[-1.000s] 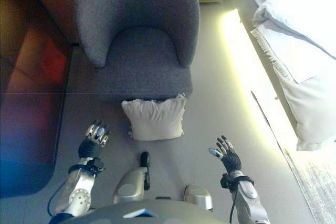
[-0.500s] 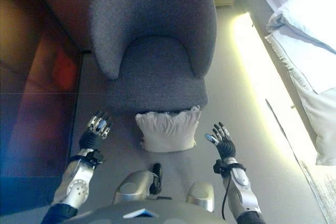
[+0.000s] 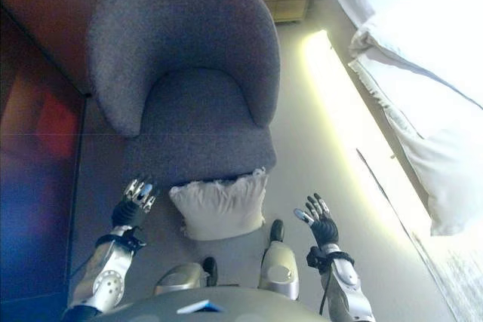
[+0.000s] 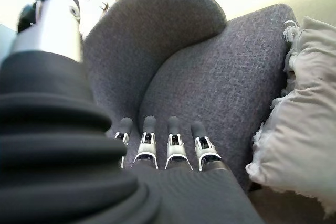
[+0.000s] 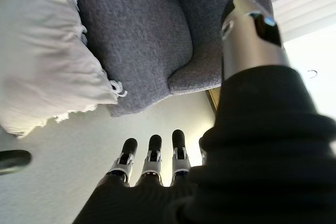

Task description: Pick up the cushion and take it to the sofa

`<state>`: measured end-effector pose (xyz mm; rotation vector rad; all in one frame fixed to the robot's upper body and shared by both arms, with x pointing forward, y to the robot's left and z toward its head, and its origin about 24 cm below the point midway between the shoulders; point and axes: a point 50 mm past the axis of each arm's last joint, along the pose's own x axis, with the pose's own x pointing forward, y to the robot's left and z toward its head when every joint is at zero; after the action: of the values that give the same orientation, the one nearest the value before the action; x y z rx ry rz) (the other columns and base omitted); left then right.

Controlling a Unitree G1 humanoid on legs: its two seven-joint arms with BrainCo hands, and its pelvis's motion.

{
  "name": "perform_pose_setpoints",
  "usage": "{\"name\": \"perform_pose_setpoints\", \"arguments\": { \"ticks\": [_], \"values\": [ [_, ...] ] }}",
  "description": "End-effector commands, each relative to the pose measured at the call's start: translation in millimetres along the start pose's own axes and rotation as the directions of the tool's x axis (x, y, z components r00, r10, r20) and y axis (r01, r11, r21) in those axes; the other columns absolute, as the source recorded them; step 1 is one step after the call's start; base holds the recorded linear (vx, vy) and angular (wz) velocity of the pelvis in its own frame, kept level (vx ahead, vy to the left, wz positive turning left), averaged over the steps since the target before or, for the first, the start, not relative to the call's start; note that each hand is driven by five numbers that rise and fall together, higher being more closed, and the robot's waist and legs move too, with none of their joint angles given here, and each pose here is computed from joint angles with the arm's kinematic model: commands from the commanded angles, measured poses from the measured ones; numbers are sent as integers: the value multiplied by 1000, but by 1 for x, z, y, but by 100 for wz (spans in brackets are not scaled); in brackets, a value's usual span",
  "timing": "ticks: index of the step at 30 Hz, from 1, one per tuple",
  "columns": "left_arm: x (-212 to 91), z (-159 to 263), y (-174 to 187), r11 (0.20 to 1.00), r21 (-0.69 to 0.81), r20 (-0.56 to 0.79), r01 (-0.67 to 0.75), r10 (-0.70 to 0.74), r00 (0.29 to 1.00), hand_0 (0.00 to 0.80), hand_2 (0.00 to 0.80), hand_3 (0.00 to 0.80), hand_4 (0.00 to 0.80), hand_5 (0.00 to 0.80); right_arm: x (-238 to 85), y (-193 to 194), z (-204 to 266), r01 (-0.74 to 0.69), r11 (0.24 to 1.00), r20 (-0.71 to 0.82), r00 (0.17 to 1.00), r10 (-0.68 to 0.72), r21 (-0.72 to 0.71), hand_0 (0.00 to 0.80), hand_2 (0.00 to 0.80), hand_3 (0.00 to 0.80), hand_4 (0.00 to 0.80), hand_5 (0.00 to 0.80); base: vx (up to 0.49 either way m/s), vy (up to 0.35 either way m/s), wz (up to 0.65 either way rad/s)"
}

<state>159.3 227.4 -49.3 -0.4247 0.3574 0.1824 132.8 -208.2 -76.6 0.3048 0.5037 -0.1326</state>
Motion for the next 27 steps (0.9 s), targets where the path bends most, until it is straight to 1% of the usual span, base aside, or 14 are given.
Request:
{"name": "perform_pose_setpoints", "arguments": {
  "ticks": [1,3,7,12,16,20,22,24,27],
  "values": [
    [2,36,-10,997,53,159,58,-66,985,0,0,0,0,0,7,3,26,-57,998,108,992,60,-23,0,0,0,0,0,373,-169,19],
    [1,35,-8,999,30,148,40,-44,988,0,0,0,0,0,8,5,30,-63,997,114,991,68,-49,0,0,0,0,0,328,-189,14],
    [0,33,-3,999,39,147,-7,1,989,0,0,0,0,0,10,2,38,-77,994,131,988,87,-80,0,0,0,0,0,253,-194,19],
    [-1,27,-4,1000,-12,144,5,-3,990,0,0,0,0,0,8,-9,47,-56,990,166,983,77,-127,0,0,0,0,0,139,-85,11],
    [-2,21,-6,999,-40,134,18,-12,991,0,0,0,0,0,8,-13,51,-53,990,173,982,76,-134,0,0,0,0,0,102,128,20],
    [-3,19,-9,999,-25,115,32,-29,993,0,0,0,0,0,11,-11,55,-35,993,188,981,56,-117,0,0,0,0,0,121,203,17],
    [2,22,-13,998,-8,119,56,-55,991,0,0,0,0,0,13,-6,59,-28,994,222,974,51,-106,0,0,0,0,0,65,211,14],
    [7,25,-15,997,15,116,75,-76,990,0,0,0,0,0,16,-1,61,-19,995,241,970,41,-96,0,0,0,0,0,22,257,-12],
    [9,27,-13,996,35,128,78,-82,988,0,0,0,0,0,15,2,58,-32,995,231,972,52,-92,0,0,0,0,0,69,196,-46]
  ]
}}
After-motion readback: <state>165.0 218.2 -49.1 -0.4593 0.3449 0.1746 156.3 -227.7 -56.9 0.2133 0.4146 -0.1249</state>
